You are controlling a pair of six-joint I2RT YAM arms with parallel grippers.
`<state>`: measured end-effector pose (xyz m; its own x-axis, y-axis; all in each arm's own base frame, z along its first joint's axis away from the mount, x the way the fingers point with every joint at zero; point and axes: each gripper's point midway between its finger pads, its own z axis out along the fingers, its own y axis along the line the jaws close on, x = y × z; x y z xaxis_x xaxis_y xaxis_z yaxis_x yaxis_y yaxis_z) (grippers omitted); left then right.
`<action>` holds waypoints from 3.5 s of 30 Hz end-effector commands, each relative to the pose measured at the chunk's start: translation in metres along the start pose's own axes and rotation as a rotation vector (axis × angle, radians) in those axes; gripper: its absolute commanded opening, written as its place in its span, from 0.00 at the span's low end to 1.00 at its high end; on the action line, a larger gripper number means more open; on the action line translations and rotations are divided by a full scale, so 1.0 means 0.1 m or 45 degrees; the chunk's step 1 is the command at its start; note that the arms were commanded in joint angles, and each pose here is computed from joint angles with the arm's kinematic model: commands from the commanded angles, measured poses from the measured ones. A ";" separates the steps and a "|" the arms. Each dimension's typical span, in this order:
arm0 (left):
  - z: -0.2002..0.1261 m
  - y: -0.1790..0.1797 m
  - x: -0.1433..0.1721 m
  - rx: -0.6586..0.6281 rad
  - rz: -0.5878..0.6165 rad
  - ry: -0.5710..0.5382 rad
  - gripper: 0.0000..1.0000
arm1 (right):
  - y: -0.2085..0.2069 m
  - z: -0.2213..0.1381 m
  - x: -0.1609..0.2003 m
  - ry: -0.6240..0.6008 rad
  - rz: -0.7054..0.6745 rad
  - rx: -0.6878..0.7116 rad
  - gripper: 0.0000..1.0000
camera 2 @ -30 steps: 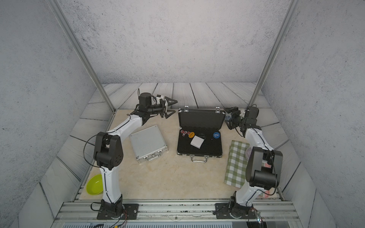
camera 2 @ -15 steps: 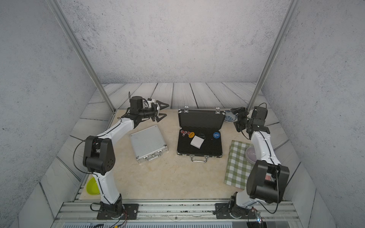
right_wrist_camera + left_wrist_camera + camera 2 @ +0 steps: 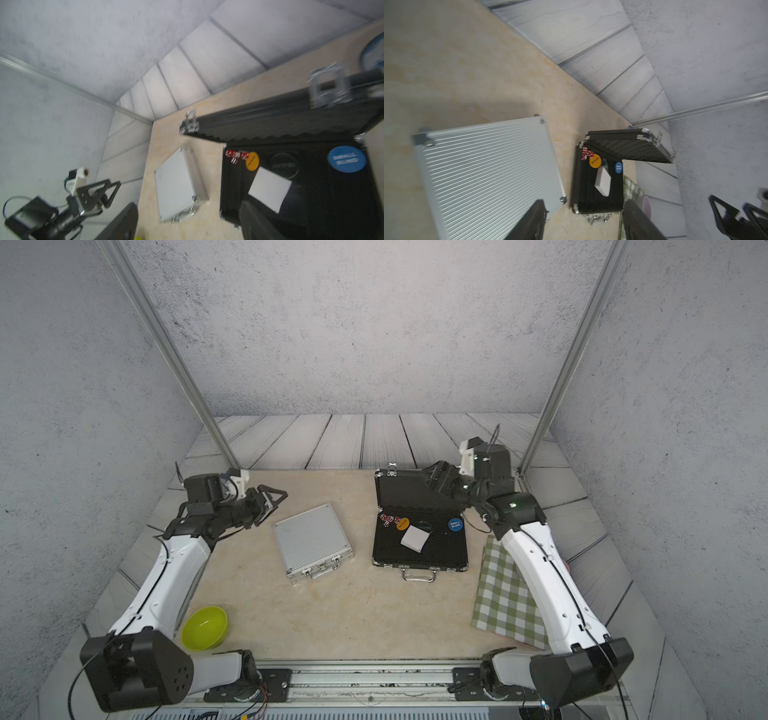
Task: Open the poker set cases
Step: Move the poker set case to the center of the board, then open the fastener on the poker set case.
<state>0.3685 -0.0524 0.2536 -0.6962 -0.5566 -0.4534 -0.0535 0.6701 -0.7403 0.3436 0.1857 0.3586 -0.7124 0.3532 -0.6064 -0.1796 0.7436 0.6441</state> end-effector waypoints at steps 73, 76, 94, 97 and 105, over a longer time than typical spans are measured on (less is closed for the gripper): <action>0.53 1.06 1.21 -0.109 -0.270 0.414 0.70 | 0.52 1.33 3.00 0.295 -1.978 -0.486 0.66; 0.58 1.09 1.25 -0.094 -0.321 0.419 0.70 | 0.49 1.50 3.19 0.307 -2.108 -0.465 0.66; 0.57 1.28 1.44 -0.162 -0.381 0.415 0.58 | 0.24 2.02 3.50 0.365 -2.279 -0.349 0.53; 0.57 1.32 1.48 -0.172 -0.402 0.416 0.59 | 0.20 2.06 3.54 0.382 -2.279 -0.344 0.51; 0.60 1.42 1.59 -0.184 -0.465 0.421 0.59 | 0.15 2.10 3.56 0.401 -2.278 -0.320 0.51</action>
<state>0.2956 -0.0763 0.0535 -0.8114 -0.5844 0.0050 -0.3960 0.5436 -0.7400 0.2282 0.4396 0.0652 0.3506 -0.7901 -0.5029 -0.8427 -0.0318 -0.5375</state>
